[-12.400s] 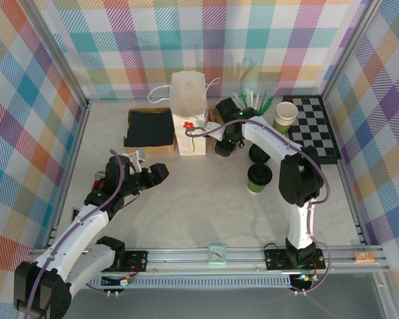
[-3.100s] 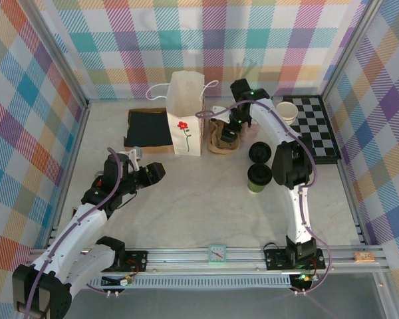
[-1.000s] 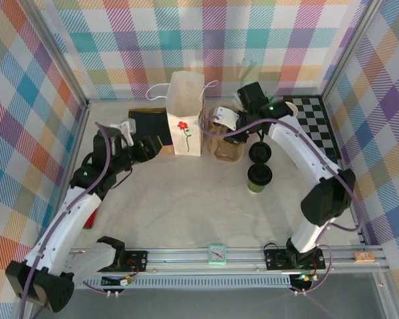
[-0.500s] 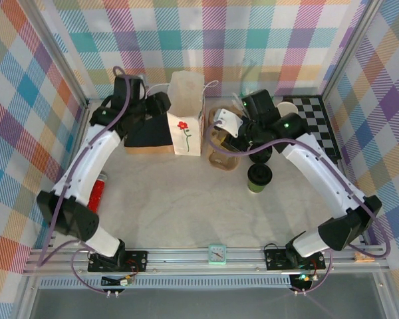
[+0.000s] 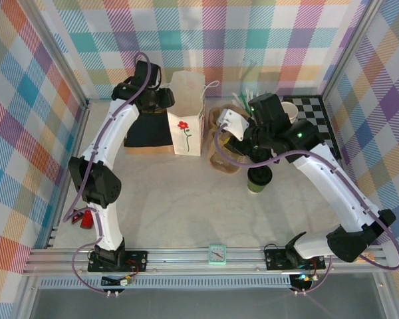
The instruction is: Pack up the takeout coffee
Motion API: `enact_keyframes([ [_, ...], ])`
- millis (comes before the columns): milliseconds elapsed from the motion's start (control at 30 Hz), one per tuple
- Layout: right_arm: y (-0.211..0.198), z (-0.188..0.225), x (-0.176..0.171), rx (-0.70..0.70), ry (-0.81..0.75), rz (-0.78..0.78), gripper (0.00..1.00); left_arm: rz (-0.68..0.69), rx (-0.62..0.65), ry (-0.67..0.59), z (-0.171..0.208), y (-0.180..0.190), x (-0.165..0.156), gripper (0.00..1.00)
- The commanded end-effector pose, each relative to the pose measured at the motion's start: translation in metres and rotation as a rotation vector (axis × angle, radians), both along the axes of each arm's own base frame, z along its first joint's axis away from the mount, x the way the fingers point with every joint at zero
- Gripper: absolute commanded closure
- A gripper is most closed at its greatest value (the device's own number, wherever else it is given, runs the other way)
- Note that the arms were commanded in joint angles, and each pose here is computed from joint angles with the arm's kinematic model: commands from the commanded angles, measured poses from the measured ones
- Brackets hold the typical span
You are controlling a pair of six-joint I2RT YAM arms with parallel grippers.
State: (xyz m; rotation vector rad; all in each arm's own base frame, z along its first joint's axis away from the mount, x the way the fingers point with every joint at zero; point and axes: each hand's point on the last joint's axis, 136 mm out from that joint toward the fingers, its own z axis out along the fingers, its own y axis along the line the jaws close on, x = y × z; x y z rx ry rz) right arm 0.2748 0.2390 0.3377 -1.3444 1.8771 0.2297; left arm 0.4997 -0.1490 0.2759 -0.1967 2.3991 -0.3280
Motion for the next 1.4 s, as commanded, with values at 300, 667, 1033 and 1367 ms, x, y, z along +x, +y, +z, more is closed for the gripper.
enact_keyframes([
  [300, 0.002, 0.008, -0.015, 0.002, -0.019, 0.009, 0.72, -0.011, 0.058, 0.016, 0.002, -0.010, -0.021, 0.79],
  [667, 0.003, 0.009, -0.020, -0.015, -0.036, 0.001, 0.75, -0.004, 0.042, 0.003, 0.008, -0.019, -0.058, 0.91],
  [1033, 0.001, 0.022, -0.038, 0.002, -0.057, 0.015, 0.76, -0.016, 0.031, -0.011, 0.020, -0.027, -0.114, 0.92],
  [1367, -0.012, 0.043, -0.068, 0.080, -0.046, 0.027, 0.76, -0.023, 0.032, -0.023, 0.024, -0.030, -0.182, 0.90],
])
